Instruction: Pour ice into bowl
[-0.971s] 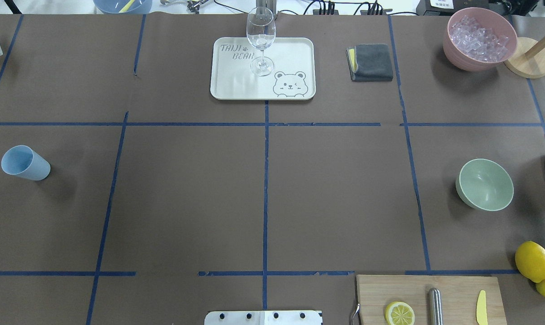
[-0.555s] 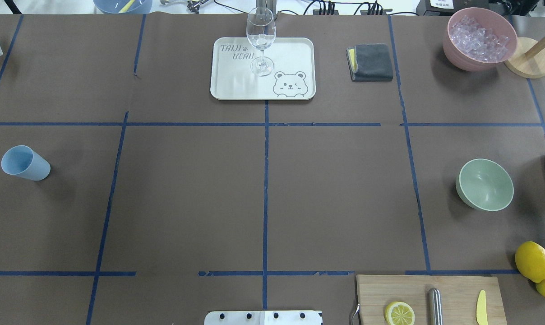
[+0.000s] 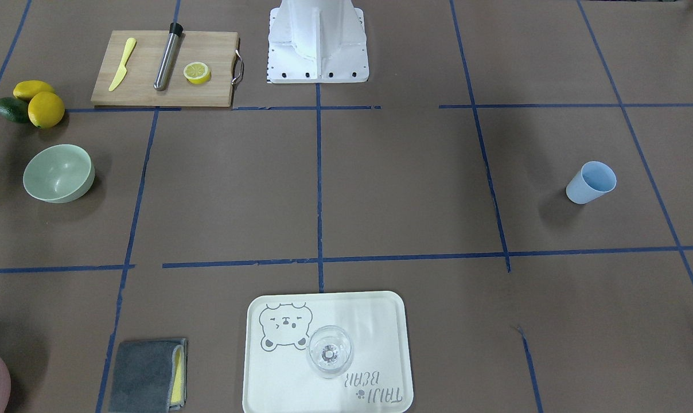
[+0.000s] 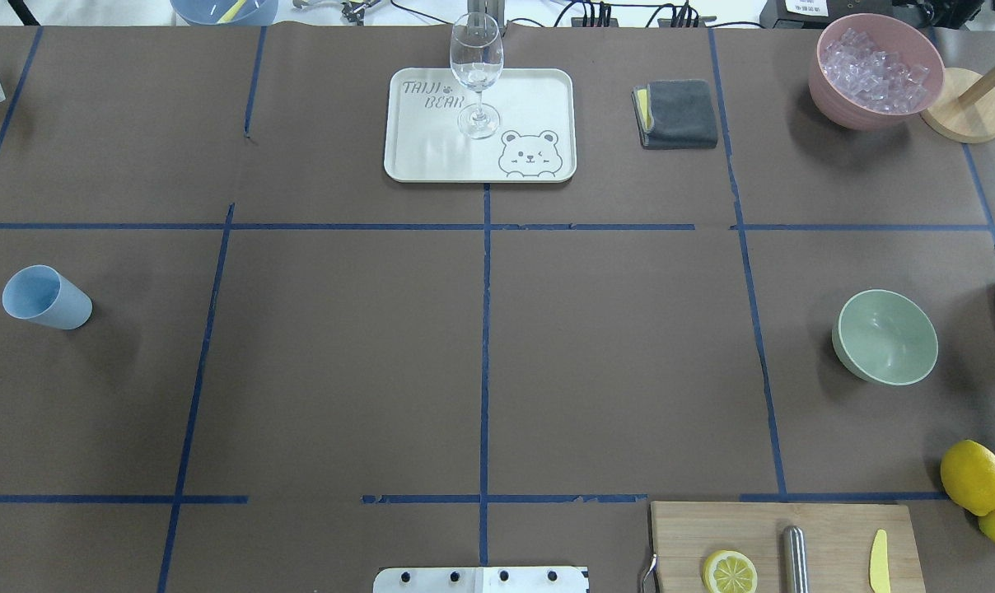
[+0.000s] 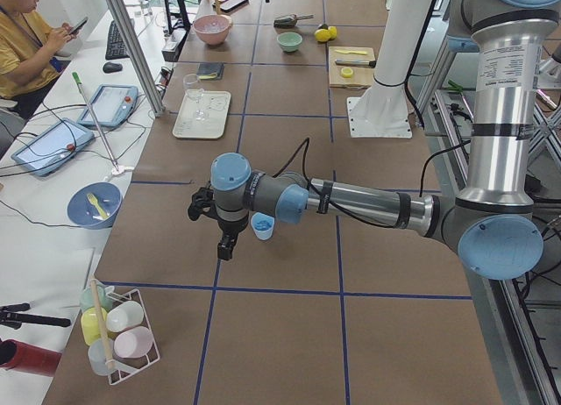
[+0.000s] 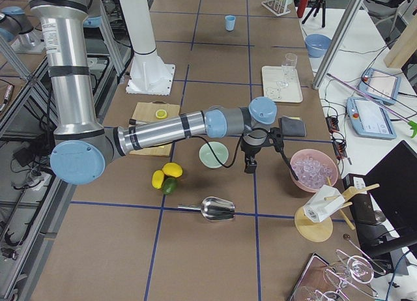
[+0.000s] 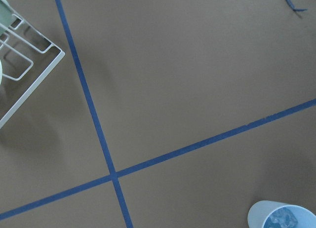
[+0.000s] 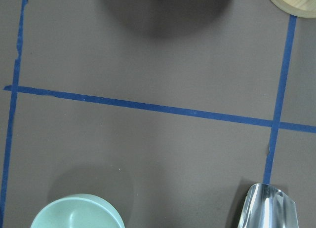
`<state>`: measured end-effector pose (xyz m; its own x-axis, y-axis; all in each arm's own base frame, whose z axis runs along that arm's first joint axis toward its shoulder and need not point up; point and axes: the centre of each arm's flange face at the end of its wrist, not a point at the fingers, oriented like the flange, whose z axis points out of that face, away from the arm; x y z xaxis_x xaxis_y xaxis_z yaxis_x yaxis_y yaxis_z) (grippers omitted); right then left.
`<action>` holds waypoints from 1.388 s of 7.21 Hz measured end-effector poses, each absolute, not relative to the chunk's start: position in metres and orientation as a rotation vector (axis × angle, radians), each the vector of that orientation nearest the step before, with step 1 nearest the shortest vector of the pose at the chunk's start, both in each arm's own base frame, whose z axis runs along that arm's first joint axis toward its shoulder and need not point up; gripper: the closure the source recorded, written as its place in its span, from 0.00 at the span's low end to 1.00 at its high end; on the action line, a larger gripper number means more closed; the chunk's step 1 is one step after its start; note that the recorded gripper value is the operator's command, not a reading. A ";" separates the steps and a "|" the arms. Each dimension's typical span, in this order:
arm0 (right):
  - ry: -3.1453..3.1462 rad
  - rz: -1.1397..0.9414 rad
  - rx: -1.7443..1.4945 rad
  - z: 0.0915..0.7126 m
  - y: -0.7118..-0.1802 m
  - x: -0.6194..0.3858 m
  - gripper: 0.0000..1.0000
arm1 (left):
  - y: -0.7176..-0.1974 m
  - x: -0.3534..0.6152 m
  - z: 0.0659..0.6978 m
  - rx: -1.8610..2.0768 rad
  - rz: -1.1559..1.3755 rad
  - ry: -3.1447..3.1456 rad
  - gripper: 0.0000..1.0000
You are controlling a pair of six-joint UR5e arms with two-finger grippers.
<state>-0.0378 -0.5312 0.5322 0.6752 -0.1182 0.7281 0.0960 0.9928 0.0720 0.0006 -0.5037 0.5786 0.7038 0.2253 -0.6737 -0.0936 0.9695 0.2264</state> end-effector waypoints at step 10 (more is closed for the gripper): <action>-0.773 -0.060 0.185 0.600 -0.388 -0.195 0.93 | -0.500 0.003 0.568 0.186 0.187 0.774 0.00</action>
